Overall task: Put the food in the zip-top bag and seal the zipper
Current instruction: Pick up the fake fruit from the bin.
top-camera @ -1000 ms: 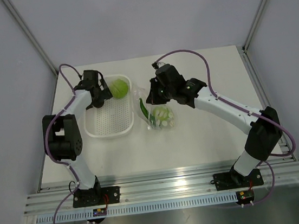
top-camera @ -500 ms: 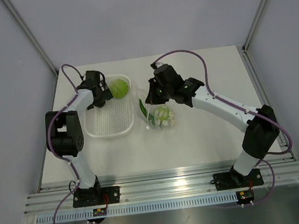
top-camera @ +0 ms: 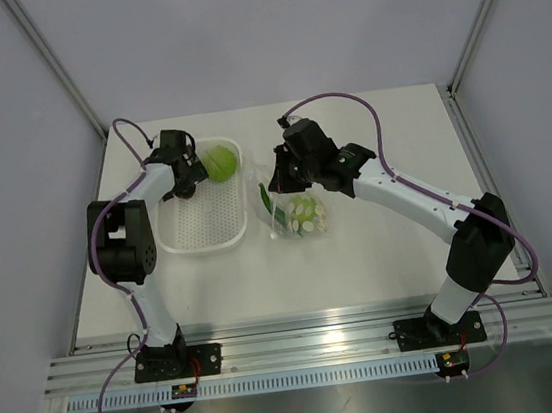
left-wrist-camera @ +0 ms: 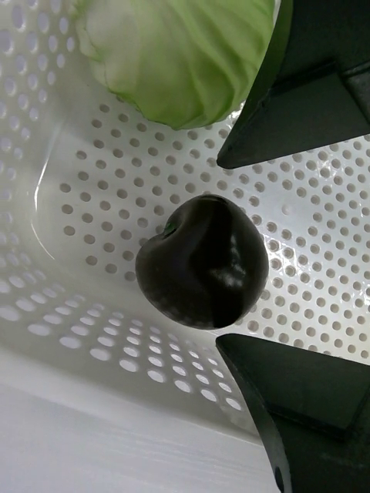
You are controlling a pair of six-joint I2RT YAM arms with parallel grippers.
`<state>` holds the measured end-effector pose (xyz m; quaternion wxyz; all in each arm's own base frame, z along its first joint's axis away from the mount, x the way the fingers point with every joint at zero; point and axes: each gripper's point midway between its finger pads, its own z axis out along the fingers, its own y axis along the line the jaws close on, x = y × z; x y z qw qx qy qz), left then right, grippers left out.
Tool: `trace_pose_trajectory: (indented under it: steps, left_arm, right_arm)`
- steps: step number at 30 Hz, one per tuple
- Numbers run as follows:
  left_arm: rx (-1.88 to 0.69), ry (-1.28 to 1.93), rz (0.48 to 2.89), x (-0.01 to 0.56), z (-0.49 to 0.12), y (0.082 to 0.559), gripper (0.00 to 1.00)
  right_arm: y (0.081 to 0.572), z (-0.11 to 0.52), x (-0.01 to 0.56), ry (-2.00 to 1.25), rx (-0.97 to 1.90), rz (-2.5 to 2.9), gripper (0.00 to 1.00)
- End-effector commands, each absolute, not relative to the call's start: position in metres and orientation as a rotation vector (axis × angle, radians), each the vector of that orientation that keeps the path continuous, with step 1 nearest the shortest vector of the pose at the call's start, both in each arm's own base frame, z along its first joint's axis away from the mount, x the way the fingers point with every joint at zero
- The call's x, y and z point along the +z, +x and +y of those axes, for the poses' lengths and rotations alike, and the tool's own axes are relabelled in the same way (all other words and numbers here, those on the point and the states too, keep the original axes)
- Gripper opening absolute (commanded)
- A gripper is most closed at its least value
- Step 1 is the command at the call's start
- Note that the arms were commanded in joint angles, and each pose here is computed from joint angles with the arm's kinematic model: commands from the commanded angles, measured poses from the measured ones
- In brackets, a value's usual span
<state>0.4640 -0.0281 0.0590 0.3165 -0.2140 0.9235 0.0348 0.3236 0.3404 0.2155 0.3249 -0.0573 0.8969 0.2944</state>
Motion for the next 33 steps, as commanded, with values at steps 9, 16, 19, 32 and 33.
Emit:
trace_pose_trajectory:
  steps: [9,16,19,32,33]
  left_arm:
    - [0.152,-0.741,2.257,0.071,-0.013,0.489,0.91]
    - [0.123,-0.745,2.279,0.062,-0.018,0.490,0.77]
    - [0.118,-0.739,2.279,0.064,-0.019,0.488,0.69]
    - [-0.174,-0.494,2.248,0.156,-0.058,0.451,0.51]
    - [-0.221,-0.453,2.211,0.177,-0.063,0.444,0.50]
  right_arm:
    - [0.328,0.349,0.229,-0.181,0.789,2.317,0.00]
    - [0.328,0.350,0.229,-0.184,0.790,2.319,0.00]
    - [0.329,0.349,0.229,-0.181,0.784,2.318,0.00]
    - [0.327,0.349,0.232,-0.180,0.801,2.309,0.00]
    - [0.327,0.350,0.231,-0.183,0.802,2.311,0.00]
